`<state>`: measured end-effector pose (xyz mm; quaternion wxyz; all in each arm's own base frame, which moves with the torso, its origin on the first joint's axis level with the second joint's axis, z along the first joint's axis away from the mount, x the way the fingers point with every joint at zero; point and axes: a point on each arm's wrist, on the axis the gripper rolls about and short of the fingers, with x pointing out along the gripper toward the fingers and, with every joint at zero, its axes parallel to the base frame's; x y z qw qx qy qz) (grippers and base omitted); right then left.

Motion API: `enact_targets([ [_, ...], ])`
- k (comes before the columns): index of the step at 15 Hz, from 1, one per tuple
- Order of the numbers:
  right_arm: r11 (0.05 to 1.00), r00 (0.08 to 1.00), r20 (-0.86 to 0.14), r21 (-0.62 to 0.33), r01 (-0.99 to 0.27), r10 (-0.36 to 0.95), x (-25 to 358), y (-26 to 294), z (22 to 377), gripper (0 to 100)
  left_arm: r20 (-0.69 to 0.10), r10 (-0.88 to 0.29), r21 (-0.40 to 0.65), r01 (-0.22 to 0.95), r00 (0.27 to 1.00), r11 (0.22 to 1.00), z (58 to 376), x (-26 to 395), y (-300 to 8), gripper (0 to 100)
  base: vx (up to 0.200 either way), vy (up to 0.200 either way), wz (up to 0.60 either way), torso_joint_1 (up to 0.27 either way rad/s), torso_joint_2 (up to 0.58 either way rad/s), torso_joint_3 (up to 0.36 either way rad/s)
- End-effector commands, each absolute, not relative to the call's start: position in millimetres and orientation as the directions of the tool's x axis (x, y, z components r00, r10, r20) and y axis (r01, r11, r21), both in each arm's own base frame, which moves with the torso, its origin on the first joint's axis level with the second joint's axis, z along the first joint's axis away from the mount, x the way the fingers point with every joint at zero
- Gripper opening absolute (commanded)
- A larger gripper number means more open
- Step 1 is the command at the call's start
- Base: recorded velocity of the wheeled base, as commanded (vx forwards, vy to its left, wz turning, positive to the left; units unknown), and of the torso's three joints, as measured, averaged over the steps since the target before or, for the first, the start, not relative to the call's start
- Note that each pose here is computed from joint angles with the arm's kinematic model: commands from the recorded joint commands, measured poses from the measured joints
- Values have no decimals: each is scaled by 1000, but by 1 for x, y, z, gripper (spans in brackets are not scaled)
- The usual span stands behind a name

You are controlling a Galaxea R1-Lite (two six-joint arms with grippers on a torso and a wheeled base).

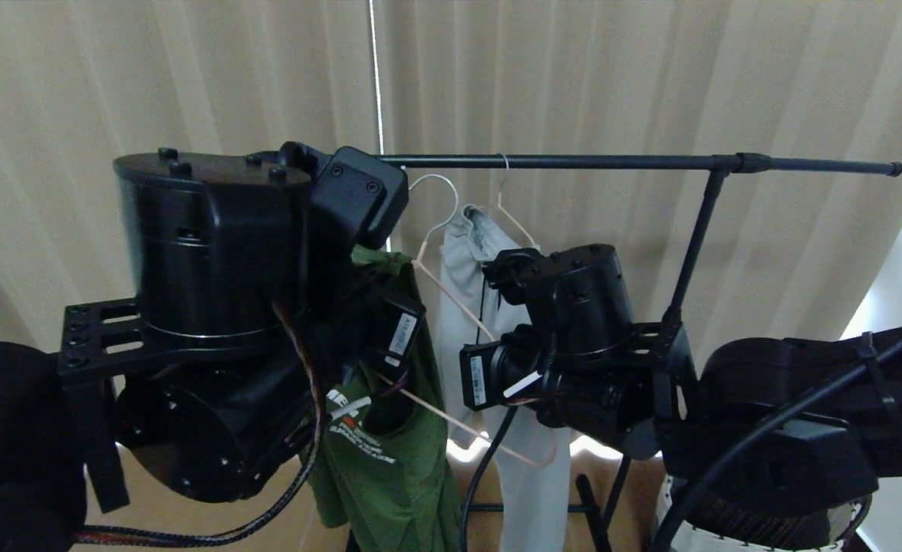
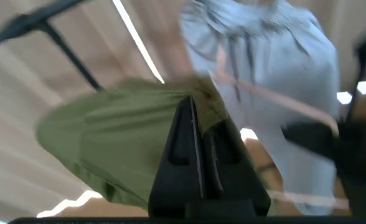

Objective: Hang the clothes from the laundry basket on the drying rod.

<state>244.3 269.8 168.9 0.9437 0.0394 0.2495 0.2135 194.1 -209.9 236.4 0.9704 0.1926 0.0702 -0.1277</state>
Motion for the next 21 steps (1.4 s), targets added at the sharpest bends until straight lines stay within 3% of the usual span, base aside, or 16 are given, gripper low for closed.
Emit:
enact_targets([
  [1, 900, 794, -424, 191, -391, 435, 235, 259, 184, 0, -199, -256, 354, 312, 946, 882, 233, 187, -203, 0, 0, 0, 0, 0, 0, 0],
  [8, 893, 801, -397, 155, -423, 448, 200, 219, 202, 0, -225, -320, 349, 383, 920, 856, 221, 177, -193, 0, 0, 0, 0, 0, 0, 0],
  [9, 892, 802, -393, 151, -426, 450, 198, 217, 204, 0, -219, -357, 334, 414, 908, 847, 220, 176, -194, 100, 0, 0, 0, 0, 0, 0],
  [15, 890, 815, -361, 134, -436, 454, 191, 207, 215, 0, -210, -400, 356, 450, 892, 819, 216, 160, -187, 100, 0, 0, 0, 0, 0, 0],
  [18, 911, 853, -332, 59, -407, 403, 191, 167, 223, 0, -160, -404, 366, 434, 901, 823, 223, 148, -171, 100, 0, 0, 0, 0, 0, 0],
  [21, 877, 832, -306, 19, -480, 462, 193, 133, 232, 0, -94, -396, 458, 393, 913, 798, 231, 153, -162, 100, 0, 0, 0, 0, 0, 0],
])
